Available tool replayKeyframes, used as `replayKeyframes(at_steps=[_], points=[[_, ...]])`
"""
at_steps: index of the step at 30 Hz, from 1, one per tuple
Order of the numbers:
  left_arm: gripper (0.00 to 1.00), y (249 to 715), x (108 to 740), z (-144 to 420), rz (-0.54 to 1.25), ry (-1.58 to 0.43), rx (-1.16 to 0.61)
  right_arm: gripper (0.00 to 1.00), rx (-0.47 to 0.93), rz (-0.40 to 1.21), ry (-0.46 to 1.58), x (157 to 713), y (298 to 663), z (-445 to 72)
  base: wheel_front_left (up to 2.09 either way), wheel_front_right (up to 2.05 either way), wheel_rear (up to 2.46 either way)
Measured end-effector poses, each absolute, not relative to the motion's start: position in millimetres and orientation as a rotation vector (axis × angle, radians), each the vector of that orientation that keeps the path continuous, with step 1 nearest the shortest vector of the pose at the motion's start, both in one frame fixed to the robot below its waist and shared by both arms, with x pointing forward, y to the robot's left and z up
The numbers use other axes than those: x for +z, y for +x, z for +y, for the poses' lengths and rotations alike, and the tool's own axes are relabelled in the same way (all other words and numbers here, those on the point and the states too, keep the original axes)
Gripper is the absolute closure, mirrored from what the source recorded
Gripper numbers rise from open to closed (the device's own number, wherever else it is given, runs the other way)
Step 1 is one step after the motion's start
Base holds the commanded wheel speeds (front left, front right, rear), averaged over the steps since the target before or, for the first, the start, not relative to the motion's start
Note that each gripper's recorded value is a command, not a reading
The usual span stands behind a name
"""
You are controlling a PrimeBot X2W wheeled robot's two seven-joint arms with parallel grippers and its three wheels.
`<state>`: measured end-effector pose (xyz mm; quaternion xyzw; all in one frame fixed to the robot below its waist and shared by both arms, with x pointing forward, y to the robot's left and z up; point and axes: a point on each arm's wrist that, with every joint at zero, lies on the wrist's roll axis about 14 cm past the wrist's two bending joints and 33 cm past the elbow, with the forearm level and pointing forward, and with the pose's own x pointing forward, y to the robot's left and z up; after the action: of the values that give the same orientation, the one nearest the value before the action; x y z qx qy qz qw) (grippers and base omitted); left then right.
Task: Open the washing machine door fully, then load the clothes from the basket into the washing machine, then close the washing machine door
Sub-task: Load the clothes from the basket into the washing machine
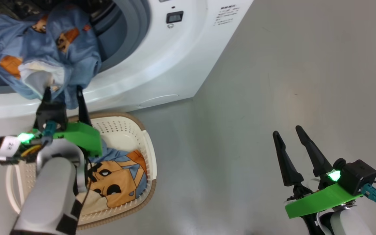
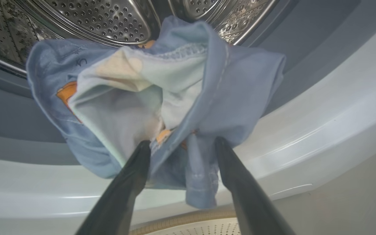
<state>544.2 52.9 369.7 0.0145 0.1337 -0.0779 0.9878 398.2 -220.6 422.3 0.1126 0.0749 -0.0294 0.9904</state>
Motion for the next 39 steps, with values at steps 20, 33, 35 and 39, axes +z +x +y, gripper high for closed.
replayKeyframes(at_steps=[20,33,35,39], points=[[1.00,559.9,357.2,56.1,0.261,0.057,-0.112,0.00,-0.065,0.154,0.227,419.7,402.2,-221.4,0.00,0.00,0.00],[1.00,596.9,416.1,66.8,0.129,0.030,-0.067,0.00,-0.048,0.161,0.243,417.1,403.1,-214.0,0.00,0.00,0.00],[1.00,608.9,419.5,69.9,0.130,0.055,-0.061,0.00,-0.045,0.167,0.245,416.1,401.5,-212.6,0.00,0.00,0.00],[1.00,637.8,427.7,70.8,0.120,0.098,-0.052,0.00,-0.060,0.185,0.261,411.8,395.9,-214.1,0.00,0.00,0.00]])
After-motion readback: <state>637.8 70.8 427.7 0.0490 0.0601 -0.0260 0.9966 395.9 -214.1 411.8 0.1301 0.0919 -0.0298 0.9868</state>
